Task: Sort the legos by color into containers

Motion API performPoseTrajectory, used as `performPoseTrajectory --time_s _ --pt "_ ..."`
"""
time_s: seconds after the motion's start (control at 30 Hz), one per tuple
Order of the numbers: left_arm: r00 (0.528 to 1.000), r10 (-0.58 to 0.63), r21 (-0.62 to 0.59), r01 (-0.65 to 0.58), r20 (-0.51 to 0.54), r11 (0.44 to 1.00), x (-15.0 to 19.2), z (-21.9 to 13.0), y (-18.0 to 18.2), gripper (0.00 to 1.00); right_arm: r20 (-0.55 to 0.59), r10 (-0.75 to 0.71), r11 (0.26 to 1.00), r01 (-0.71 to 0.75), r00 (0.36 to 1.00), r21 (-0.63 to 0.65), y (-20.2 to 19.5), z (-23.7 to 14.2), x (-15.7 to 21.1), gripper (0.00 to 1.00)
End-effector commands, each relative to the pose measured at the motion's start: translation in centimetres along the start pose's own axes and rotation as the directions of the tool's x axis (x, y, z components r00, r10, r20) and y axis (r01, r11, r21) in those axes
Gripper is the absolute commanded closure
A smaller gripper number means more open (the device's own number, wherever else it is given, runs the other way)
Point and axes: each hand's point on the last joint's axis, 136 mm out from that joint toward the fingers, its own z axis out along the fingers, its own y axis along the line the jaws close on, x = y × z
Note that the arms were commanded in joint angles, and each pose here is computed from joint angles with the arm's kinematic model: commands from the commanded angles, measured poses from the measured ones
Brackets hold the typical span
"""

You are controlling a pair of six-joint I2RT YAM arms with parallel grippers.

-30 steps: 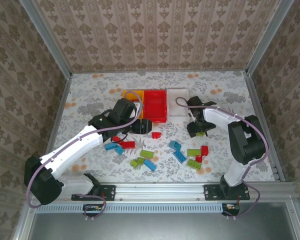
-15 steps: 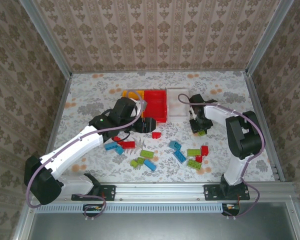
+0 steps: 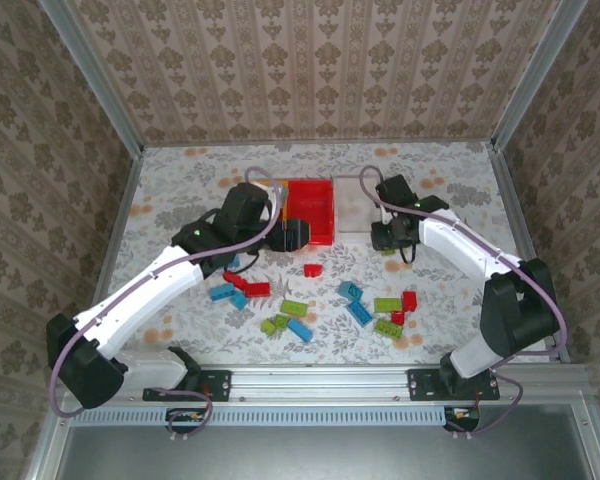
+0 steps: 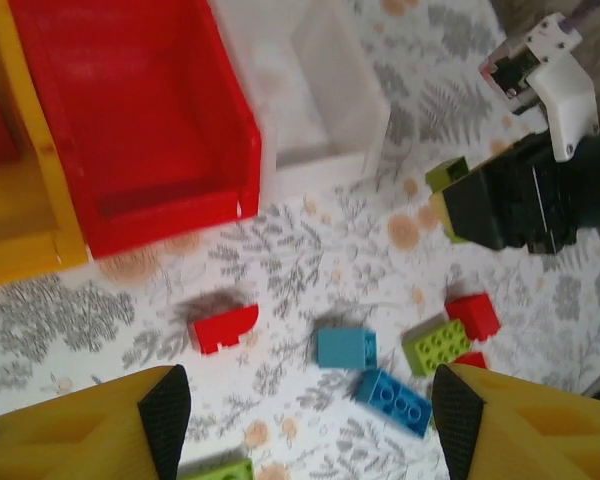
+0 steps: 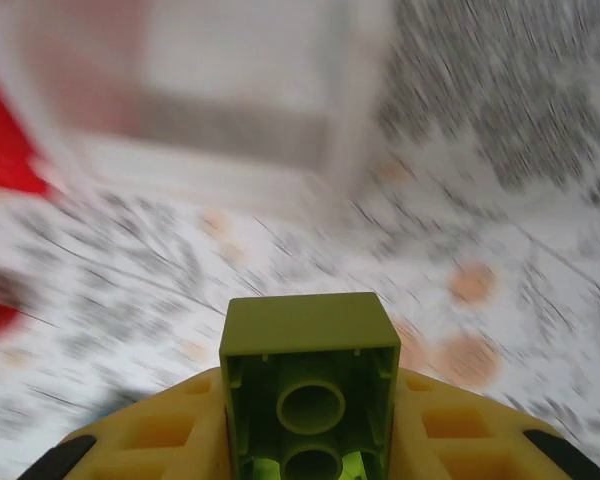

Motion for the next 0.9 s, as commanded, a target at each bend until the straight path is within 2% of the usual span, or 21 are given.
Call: performPoseTrajectory --time_s 0.0,0.1,0.27,0.37,0.6,0.73,0.87 --pt "0.999 0.0 -0.042 0.002 0.045 0.999 -2.9 0.2 0.2 0.32 0.057 0.179 0.98 -0.172 0.982 -0.103 2.1 0.5 -4.1 0.68" --pt "0.999 0.009 -0.033 -0.007 0.048 0.999 -4.8 1.6 -0.4 0.32 0.072 0.239 0.965 -0.229 0.968 -0.131 2.8 2.2 -7.7 0.68" --pt "0.995 0.091 -0.057 -0.089 0.033 0.994 -7.4 4.2 -2.2 0.32 0.059 0.306 0.946 -0.296 0.95 -0.136 3.3 5.4 -11.0 0.69" --pt "0.987 0.16 -0.114 -0.156 0.022 0.981 -8.3 5.3 -2.8 0.33 0.042 0.329 0.939 -0.322 0.944 -0.119 3.3 7.2 -11.9 0.69" --pt "0.979 0.201 -0.099 -0.201 -0.018 0.974 -8.0 7.5 -3.9 0.33 0.002 0.36 0.928 -0.359 0.933 -0.099 3.3 10.6 -12.2 0.66" --pt "0.978 0.204 -0.11 -0.206 -0.029 0.972 -7.5 7.3 -3.5 0.33 -0.013 0.369 0.926 -0.369 0.929 -0.081 2.9 11.0 -12.1 0.57" --pt "0.978 0.209 -0.133 -0.211 -0.028 0.968 -7.0 6.3 -2.8 0.33 0.018 0.365 0.927 -0.362 0.931 -0.096 3.0 9.5 -12.6 0.47"
